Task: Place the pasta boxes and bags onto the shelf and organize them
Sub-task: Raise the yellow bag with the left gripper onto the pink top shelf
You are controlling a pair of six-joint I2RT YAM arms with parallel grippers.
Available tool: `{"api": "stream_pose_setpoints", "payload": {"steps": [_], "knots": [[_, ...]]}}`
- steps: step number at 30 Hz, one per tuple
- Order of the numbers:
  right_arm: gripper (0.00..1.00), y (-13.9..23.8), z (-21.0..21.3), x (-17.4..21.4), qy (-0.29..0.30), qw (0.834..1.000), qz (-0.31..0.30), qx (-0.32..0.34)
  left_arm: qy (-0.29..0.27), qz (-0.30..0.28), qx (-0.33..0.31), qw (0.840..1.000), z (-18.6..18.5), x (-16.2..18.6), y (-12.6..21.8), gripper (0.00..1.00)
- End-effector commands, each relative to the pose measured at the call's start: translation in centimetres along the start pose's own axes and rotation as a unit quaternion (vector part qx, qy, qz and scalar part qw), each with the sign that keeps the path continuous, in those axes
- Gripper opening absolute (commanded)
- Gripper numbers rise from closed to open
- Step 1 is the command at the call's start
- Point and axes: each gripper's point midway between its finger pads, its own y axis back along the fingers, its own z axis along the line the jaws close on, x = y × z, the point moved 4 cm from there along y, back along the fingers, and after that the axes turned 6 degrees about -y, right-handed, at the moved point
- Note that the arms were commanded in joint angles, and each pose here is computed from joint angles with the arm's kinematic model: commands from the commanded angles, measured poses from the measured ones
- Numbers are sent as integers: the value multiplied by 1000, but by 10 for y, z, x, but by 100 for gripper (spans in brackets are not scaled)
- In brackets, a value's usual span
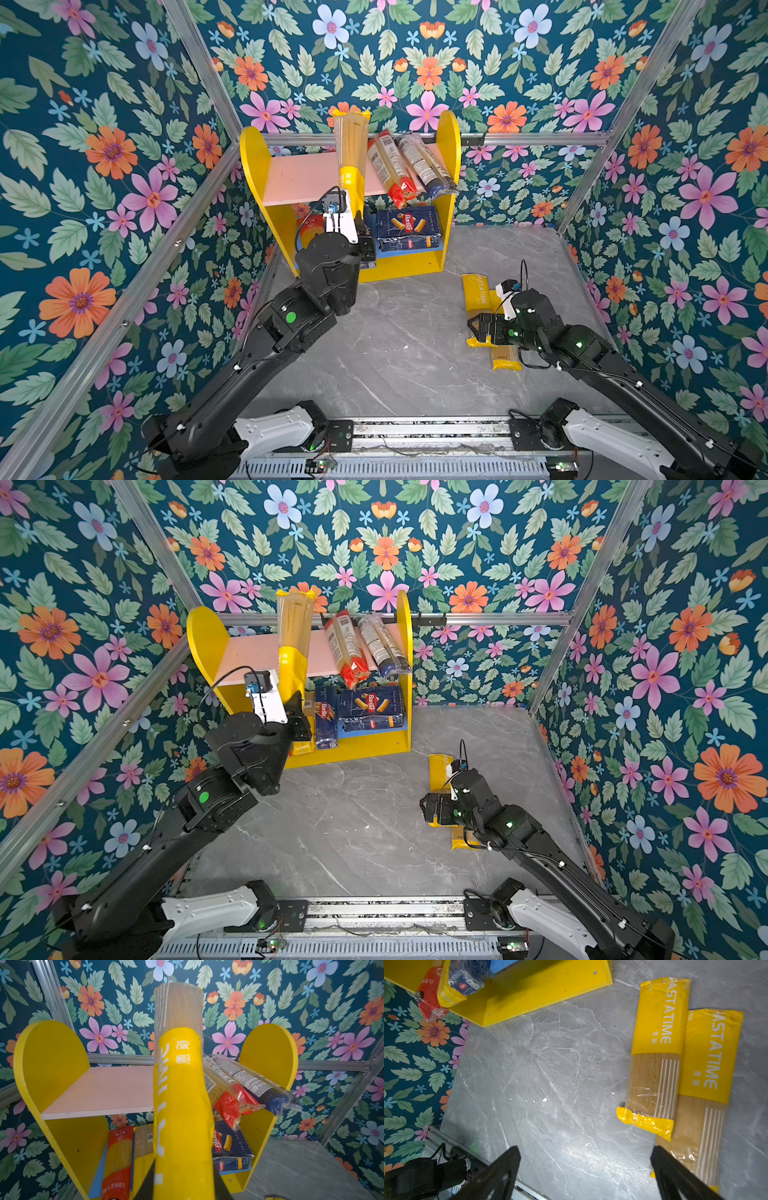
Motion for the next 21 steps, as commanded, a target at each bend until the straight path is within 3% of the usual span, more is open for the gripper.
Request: {"api": "stream_pose_setpoints", "payload": {"steps": [1,7,13,21], "knots": [[99,0,-4,2,8,1000,-1,7,61,-44,37,996,-5,-27,-13,0],[99,-1,-7,4,10,1000,-3,10,91,-38,27,995,2,-35,-58,0],[99,-3,-10,2,10,1000,-4,13,166,-40,-11,985,24,-37,-103,0],[99,-5,-14,0,10,1000,-6,21,211,-26,-34,977,18,-25,-149,0]]}}
